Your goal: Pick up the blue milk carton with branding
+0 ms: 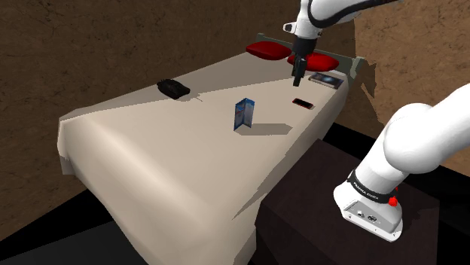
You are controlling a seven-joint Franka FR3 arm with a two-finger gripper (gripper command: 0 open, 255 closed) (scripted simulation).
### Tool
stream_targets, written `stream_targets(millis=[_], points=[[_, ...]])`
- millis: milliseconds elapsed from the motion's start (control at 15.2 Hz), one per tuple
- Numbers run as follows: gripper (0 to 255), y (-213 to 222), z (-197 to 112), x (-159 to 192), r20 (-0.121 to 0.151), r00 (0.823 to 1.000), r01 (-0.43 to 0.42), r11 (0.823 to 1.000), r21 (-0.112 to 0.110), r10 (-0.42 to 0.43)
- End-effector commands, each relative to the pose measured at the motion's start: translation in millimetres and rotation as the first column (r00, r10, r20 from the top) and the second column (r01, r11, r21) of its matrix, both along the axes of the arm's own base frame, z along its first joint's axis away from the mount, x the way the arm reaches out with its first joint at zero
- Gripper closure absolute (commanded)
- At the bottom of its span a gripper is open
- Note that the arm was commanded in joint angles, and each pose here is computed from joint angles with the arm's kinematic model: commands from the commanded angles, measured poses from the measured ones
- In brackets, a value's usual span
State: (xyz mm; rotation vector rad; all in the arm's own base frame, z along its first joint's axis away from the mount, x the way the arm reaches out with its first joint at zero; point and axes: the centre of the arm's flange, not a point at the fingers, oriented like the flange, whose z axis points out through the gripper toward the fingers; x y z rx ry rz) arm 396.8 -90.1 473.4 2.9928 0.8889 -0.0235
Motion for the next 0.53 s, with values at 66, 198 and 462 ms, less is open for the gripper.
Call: stream_targets(millis=[66, 198, 462], points=[[0, -18, -25, 24, 0.001, 0.995, -0.097, 0.995, 0.001, 0.097], [0, -29, -42, 41, 0.001, 0.987, -0.158, 0.987, 0.003, 0.158], [0, -46, -76, 77, 0.001, 0.96, -0.279, 0.96, 0.006, 0.279]])
